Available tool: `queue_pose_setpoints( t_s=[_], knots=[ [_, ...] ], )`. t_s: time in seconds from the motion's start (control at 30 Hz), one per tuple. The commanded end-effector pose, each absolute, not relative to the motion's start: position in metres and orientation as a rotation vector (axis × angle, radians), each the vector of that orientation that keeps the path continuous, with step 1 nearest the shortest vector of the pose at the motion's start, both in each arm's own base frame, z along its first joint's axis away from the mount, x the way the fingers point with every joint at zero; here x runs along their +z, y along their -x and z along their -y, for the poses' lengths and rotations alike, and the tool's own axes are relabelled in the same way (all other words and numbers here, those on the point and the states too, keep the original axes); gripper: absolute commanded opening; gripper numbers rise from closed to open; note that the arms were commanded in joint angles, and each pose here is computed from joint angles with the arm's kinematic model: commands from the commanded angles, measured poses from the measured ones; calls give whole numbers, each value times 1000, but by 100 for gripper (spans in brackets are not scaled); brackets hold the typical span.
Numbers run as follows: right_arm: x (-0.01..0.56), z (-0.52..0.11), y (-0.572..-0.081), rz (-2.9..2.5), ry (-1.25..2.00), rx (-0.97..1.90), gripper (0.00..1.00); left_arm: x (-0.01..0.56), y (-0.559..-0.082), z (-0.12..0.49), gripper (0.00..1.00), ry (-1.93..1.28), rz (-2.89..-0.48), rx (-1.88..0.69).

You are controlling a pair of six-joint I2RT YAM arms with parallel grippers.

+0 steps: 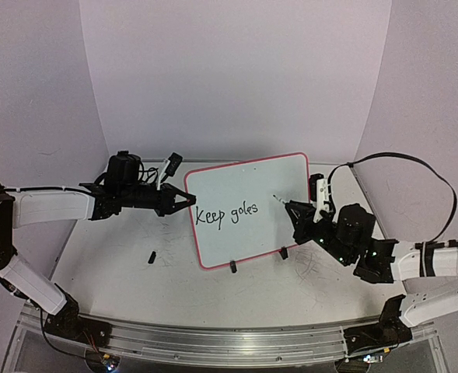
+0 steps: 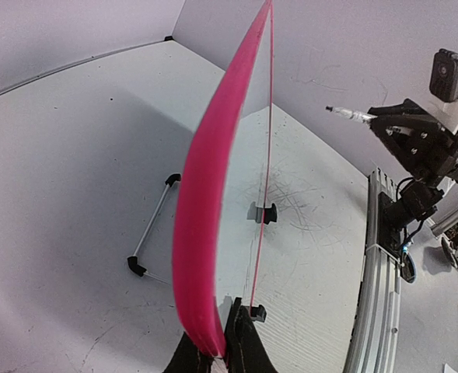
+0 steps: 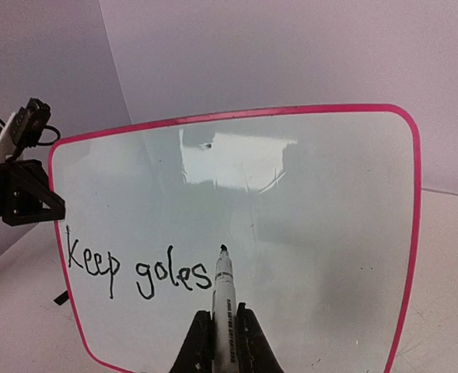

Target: Write a sentence on the whiteboard

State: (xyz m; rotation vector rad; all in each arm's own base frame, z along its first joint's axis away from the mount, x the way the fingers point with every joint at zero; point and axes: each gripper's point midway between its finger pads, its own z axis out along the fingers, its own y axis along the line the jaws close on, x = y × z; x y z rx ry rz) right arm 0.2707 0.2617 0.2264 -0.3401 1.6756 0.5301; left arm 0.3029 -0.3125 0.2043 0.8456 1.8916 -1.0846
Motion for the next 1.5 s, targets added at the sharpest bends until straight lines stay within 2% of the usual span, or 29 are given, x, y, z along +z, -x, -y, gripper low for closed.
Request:
queue_pose_setpoints(
  t_s=[0.0,1.1,1.47],
  knots=[
    [233,-274,-278,-1647,397,497,0,212,-332,297,0,-814,-1853,-860],
    [202,-290,-276,-1722,489,510,0,208,-336,296,0,-804,-1873,-842],
    [200,-277,-284,-1726,432,421,0,207,-336,295,0,-803,-1876,-840]
  ],
)
